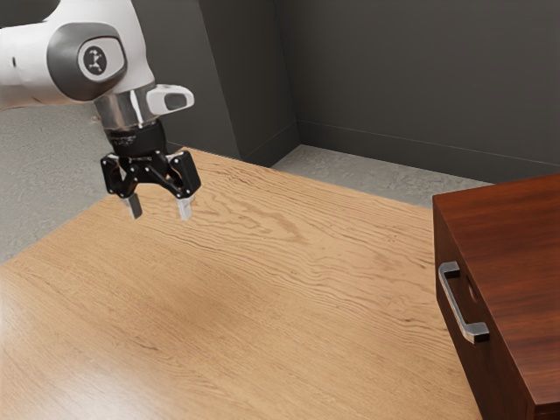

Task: Pull the drawer handle with one arm to open the drawer

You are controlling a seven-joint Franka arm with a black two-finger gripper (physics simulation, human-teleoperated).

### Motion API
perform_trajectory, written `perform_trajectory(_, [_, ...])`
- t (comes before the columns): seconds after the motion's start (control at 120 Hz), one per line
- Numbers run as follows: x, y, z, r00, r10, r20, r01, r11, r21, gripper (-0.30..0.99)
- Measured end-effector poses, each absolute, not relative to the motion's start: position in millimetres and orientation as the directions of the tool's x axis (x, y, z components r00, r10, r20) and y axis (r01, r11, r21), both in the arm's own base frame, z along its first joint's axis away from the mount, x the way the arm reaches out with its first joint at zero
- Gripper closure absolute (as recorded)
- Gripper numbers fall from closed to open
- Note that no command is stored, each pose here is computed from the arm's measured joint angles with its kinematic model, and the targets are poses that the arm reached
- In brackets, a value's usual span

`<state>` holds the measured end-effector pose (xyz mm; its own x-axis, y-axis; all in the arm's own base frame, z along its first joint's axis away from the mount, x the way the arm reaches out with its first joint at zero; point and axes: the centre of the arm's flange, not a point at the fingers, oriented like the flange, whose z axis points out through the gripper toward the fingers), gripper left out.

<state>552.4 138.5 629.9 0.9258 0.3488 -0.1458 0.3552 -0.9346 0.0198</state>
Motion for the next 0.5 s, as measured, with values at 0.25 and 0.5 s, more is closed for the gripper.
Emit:
perform_trajectory(0.25, [555, 145, 632, 0.935, 0.336, -0.114, 0.342, -0.939, 0.038, 0.00])
perform_trajectory(0.5, [535, 92, 750, 0.963, 0.252, 0.094, 0.246, -0.966, 0.075, 0.00])
